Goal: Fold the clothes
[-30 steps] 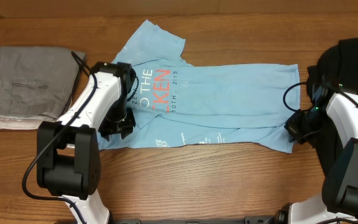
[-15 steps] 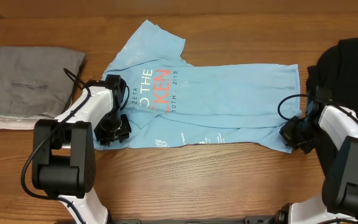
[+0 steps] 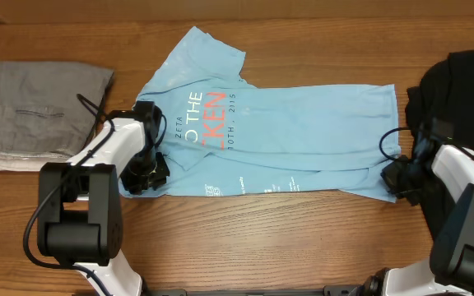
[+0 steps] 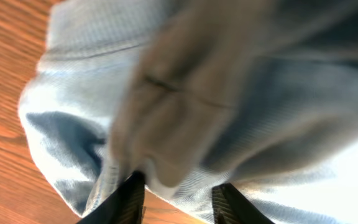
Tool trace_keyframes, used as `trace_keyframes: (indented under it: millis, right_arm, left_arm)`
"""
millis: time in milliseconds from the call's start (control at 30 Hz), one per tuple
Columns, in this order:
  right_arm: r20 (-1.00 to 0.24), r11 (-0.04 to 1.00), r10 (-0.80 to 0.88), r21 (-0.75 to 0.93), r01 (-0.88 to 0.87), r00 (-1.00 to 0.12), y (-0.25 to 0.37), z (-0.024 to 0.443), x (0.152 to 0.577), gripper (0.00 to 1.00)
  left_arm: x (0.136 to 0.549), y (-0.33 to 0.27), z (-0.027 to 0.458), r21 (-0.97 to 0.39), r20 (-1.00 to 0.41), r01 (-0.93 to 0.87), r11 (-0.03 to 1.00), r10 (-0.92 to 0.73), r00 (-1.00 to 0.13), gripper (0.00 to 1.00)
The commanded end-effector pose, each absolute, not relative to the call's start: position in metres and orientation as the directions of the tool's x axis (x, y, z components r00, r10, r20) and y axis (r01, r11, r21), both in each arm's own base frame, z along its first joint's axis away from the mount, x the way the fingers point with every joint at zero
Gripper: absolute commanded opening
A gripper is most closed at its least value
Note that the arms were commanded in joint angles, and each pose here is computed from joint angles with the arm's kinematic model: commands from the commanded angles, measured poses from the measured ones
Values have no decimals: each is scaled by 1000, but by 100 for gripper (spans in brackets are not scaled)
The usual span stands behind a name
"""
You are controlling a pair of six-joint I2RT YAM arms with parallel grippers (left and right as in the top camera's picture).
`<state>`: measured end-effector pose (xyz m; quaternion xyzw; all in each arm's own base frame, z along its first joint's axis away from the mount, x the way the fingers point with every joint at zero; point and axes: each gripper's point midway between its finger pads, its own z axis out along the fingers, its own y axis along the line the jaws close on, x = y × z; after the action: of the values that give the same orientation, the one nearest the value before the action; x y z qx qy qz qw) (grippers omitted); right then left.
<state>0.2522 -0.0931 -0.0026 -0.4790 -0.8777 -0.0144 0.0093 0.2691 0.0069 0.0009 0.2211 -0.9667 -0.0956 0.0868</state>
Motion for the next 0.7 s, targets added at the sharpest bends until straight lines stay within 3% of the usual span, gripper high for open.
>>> trace_keyframes:
  millis: [0, 667]
  right_arm:
    - [15, 478, 877, -130, 869, -480, -120, -24, 223, 4]
    - [-1, 431, 900, -140, 891, -436, -136, -18, 221, 4]
  left_arm:
    - [256, 33, -7, 313, 123, -442, 840, -498, -859, 34]
    - [255, 47, -4, 362, 100, -447, 818, -511, -854, 33]
